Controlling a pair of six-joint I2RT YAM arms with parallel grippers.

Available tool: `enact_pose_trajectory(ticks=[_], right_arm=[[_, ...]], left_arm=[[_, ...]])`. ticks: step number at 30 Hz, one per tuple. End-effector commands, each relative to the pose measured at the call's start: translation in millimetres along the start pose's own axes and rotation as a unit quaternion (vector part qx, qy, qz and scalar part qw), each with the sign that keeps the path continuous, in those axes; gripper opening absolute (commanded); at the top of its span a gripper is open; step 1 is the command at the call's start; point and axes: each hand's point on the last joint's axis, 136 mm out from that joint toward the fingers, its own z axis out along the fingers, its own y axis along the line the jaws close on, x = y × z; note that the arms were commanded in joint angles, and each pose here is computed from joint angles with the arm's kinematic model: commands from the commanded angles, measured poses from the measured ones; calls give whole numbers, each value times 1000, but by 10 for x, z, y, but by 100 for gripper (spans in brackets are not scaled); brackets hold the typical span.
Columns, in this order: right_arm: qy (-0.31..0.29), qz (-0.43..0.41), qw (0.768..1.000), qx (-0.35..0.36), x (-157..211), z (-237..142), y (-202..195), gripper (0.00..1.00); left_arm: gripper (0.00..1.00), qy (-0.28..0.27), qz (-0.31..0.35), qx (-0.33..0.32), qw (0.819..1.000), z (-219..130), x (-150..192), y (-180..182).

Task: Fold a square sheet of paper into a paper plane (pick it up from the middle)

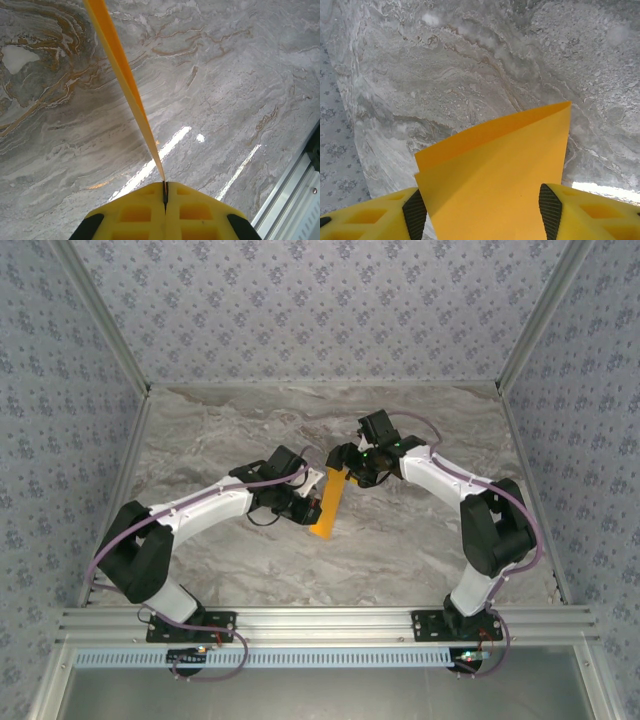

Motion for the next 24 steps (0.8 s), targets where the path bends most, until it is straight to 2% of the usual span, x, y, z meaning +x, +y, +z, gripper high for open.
enact_pose_trajectory(ticks=[1, 7, 11, 13, 24], right_arm=[[0, -3, 1000, 5, -6, -61, -6, 65], [-3, -6, 1000, 8, -12, -85, -1, 62], [-3, -12, 1000, -3, -12, -104, 56, 71], [-7, -13, 1000, -8, -24, -123, 73, 72], [-1, -8, 1000, 4, -4, -71, -5, 68]], left_arm=[[0, 6, 3, -5, 1000, 26, 16, 7], [0, 7, 1, -6, 1000, 38, 21, 19], [0, 8, 2, -6, 1000, 42, 23, 16], [0, 9, 2, -6, 1000, 46, 27, 17], [0, 10, 2, -5, 1000, 48, 26, 17]])
